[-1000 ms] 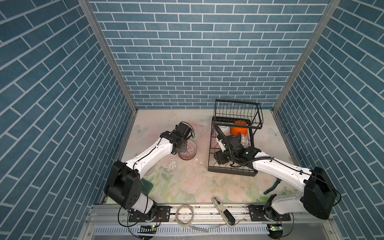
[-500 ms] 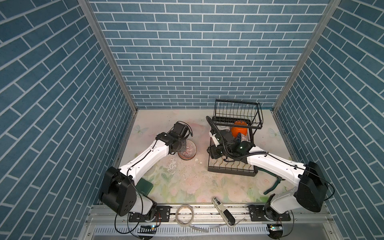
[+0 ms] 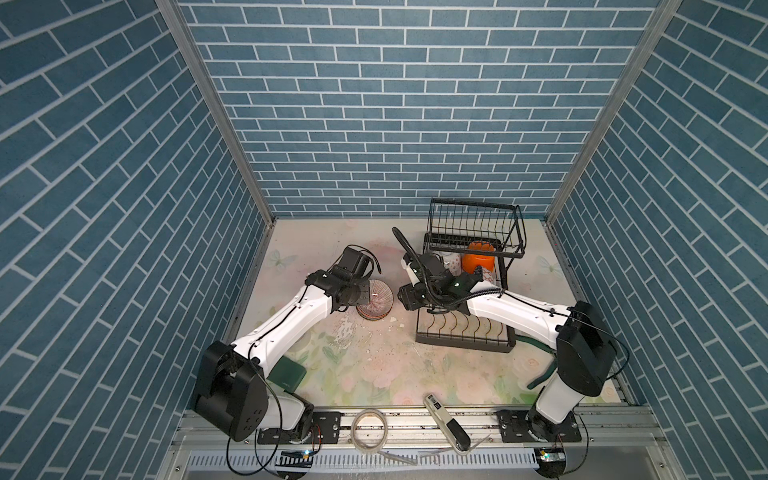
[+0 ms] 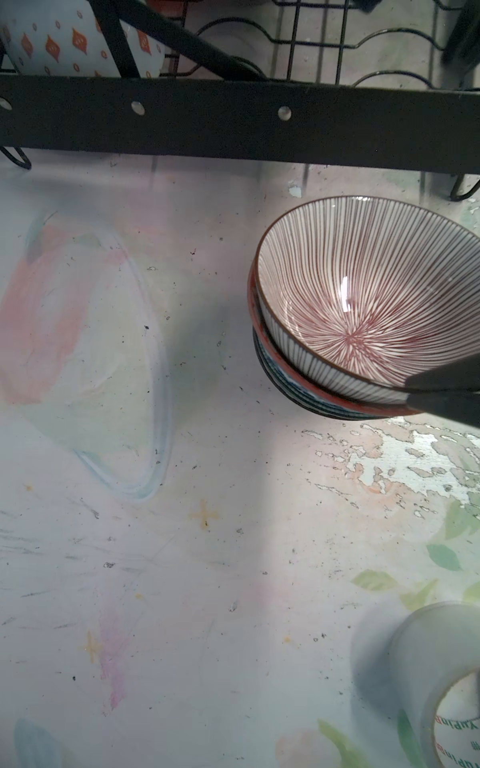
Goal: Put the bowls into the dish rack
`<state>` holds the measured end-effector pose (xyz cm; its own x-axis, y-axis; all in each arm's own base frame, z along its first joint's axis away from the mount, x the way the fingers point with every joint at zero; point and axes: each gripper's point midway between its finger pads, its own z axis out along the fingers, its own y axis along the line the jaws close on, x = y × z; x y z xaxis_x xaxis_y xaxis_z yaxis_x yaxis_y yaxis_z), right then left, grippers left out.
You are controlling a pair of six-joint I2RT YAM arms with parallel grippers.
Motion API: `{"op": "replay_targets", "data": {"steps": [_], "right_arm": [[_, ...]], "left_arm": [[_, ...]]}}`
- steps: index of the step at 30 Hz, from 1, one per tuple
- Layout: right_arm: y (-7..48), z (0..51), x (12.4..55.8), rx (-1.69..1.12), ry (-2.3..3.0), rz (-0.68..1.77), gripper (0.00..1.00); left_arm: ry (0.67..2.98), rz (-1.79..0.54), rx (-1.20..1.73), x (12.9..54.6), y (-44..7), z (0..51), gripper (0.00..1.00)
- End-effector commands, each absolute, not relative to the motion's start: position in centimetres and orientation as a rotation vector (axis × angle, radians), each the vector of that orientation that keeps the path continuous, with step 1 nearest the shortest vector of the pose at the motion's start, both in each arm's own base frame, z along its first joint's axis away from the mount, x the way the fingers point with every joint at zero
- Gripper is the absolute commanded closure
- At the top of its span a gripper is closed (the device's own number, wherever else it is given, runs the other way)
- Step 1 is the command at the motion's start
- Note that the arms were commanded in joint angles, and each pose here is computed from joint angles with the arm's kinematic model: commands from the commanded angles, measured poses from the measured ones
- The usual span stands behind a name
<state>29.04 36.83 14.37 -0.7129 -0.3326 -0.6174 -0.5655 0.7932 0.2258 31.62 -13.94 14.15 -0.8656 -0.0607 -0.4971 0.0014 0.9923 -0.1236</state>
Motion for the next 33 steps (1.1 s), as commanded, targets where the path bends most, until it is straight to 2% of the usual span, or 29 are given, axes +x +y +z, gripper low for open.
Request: {"op": "replay_targets", "data": {"steps": [1, 17, 33], "right_arm": [[38.7, 15.8, 29.9, -0.64, 2.39, 0.588, 0.41], [40.8, 13.4, 31.0, -0.723, 2.451, 0.537, 0.43], [41.7, 12.4, 31.6, -0.753, 2.474, 0.494, 0.63]], "left_arm": [[2.614, -0.217, -0.041, 31.3, -14.1, 14.1, 1.0], [2.666, -0.189, -0.055, 31.0, -13.6, 11.4, 1.0], [2.681, -0.2, -0.059, 31.1, -13.7, 10.5, 1.0]]}}
